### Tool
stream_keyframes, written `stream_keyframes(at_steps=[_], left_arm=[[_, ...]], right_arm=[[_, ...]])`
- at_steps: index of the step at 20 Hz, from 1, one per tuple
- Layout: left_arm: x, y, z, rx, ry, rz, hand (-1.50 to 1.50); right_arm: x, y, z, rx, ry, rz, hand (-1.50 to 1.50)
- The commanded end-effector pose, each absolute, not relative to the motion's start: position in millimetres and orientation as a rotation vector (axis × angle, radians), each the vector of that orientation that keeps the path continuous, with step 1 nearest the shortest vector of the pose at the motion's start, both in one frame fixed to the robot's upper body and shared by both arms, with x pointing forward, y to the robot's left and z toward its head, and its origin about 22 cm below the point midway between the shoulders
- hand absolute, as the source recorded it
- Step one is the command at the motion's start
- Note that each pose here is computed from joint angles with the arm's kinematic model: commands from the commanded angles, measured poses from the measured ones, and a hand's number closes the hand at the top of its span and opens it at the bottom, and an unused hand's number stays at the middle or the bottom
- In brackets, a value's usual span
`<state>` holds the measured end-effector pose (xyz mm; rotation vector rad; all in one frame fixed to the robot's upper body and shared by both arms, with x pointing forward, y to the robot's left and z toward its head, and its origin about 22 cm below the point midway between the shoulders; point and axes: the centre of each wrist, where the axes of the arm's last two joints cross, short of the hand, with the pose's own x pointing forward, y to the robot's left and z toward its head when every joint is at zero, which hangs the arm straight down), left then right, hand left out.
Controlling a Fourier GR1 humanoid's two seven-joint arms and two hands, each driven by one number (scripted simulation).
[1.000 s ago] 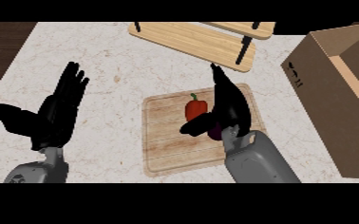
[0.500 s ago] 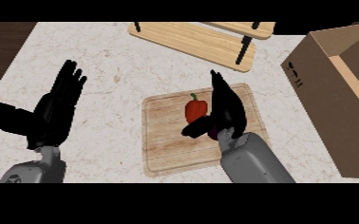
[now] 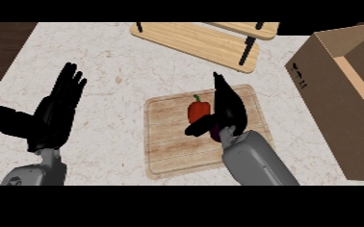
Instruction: Pick the bell pepper from the cutting board and place it in the cardboard box
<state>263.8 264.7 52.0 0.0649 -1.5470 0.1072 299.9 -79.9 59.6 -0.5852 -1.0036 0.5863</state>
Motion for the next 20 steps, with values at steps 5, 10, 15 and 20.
stream_keyframes(at_steps=[5,10,15,20], left_arm=[[259,258,46,0.044,-1.552,0.113,0.00],[257,273,60,0.065,-1.542,0.106,0.00],[269,283,70,0.104,-1.555,0.103,0.00],[264,244,59,0.051,-1.533,0.091,0.00]], right_arm=[[305,-75,66,-0.573,-0.984,0.578,-1.50],[309,-82,28,-0.582,-0.956,0.594,-1.50],[304,-72,31,-0.581,-0.971,0.604,-1.50],[295,-62,34,-0.600,-0.997,0.612,-1.50]])
